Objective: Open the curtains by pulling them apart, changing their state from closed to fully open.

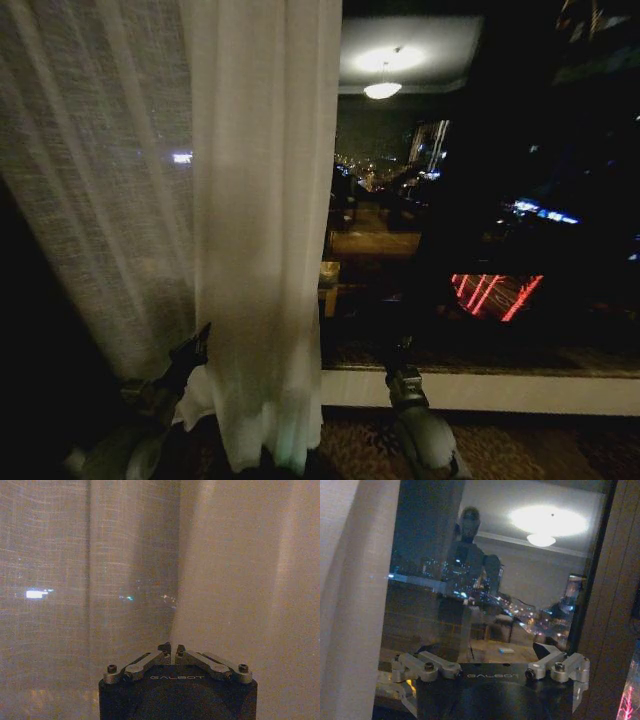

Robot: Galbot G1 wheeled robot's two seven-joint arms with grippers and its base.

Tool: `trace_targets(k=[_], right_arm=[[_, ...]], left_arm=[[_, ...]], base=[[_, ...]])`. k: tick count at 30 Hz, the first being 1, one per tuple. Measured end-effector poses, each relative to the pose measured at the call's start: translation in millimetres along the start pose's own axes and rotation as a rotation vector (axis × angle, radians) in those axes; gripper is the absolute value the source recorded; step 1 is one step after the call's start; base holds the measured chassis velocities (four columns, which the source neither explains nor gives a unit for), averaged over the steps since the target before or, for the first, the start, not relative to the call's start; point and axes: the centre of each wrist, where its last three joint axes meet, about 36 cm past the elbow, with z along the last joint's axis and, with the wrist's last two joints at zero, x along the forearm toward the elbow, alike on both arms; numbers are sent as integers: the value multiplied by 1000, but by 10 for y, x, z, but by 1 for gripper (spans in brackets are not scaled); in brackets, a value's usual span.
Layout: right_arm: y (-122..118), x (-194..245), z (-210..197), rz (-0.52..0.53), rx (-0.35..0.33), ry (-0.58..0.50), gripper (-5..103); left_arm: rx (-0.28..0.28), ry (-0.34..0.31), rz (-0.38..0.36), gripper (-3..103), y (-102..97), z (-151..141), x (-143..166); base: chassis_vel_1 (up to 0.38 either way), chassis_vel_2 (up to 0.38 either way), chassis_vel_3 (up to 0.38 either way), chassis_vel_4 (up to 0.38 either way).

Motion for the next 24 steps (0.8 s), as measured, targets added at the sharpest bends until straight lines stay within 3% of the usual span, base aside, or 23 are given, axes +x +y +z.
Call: trace_targets(k=[24], right_arm=[[44,-33,38,-11,0,6,100]], left_arm=[[7,6,-8,0,10,52,-8]], base=[[-80,76,75,-77]])
